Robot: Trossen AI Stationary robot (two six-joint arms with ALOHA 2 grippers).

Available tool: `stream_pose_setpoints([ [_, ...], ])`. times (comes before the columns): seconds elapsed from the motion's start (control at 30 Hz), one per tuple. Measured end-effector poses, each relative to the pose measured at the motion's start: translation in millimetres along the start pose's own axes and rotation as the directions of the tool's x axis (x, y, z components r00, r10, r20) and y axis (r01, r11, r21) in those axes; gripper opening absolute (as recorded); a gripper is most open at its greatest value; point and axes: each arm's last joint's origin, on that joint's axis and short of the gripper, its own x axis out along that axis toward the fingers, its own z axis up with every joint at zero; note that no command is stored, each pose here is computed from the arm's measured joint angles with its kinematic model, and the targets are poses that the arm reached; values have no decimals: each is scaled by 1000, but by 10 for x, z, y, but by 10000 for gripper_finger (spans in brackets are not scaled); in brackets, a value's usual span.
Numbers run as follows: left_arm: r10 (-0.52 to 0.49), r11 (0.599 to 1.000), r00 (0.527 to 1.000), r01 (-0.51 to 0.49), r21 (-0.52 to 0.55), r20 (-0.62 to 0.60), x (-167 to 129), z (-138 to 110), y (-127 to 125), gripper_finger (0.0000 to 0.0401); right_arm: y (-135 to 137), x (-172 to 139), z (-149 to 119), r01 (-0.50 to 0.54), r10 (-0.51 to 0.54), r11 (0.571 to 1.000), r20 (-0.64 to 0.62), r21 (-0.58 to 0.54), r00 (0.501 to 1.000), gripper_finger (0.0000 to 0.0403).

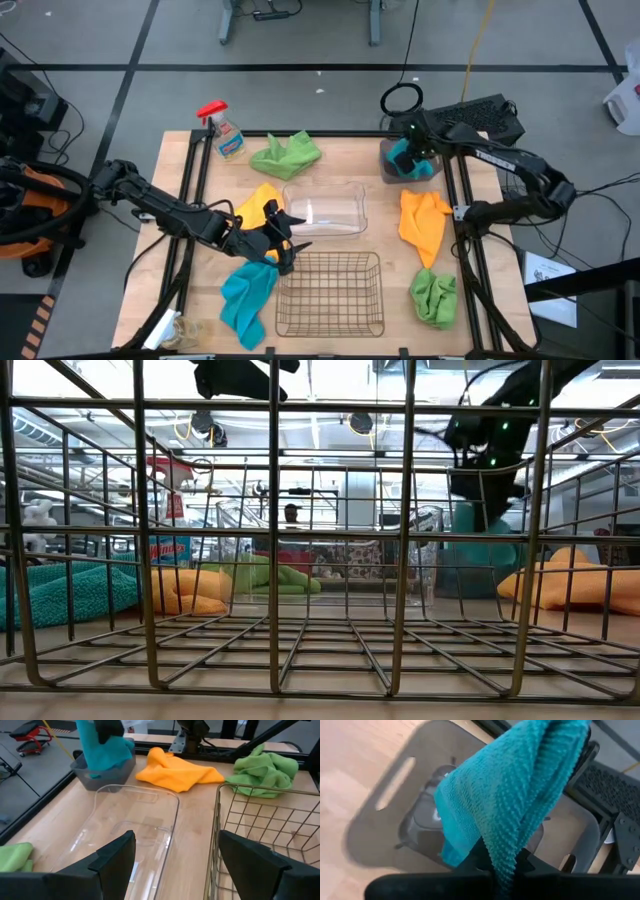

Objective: Sort microfiber towel by color & place in baskets
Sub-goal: Put the top blue microfiber cloth into the transparent black bin

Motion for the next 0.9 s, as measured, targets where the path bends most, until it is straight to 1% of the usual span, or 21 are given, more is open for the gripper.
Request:
stream_pose_setpoints([
  [0.17, -1, 1000, 1000, 0, -10, -14, -10, -20, -9, 285, -33, 256, 54, 19, -18, 1000, -55, 16, 998, 9],
  [0.33, -6, 1000, 999, 6, 7, -34, -31, -51, -32, 285, -10, 454, 61, 27, -26, 1000, -115, 7, 993, 12],
  [0.5, -13, 1000, 999, 13, 13, -37, -46, -61, -54, 285, 18, 605, 57, 33, -31, 999, -158, 9, 987, 13],
  [0.6, -18, 1000, 999, 19, 14, -36, -55, -64, -67, 285, 21, 618, 60, 43, -34, 998, -157, 50, 987, 20],
  [0.7, -18, 1000, 999, 19, 14, -36, -56, -65, -67, 285, 17, 601, 62, 48, -36, 996, -151, 75, 988, 45],
  [0.9, -18, 1000, 999, 18, 11, -39, -56, -67, -67, 285, -12, 490, 47, 92, -81, 993, -136, 73, 987, 129],
])
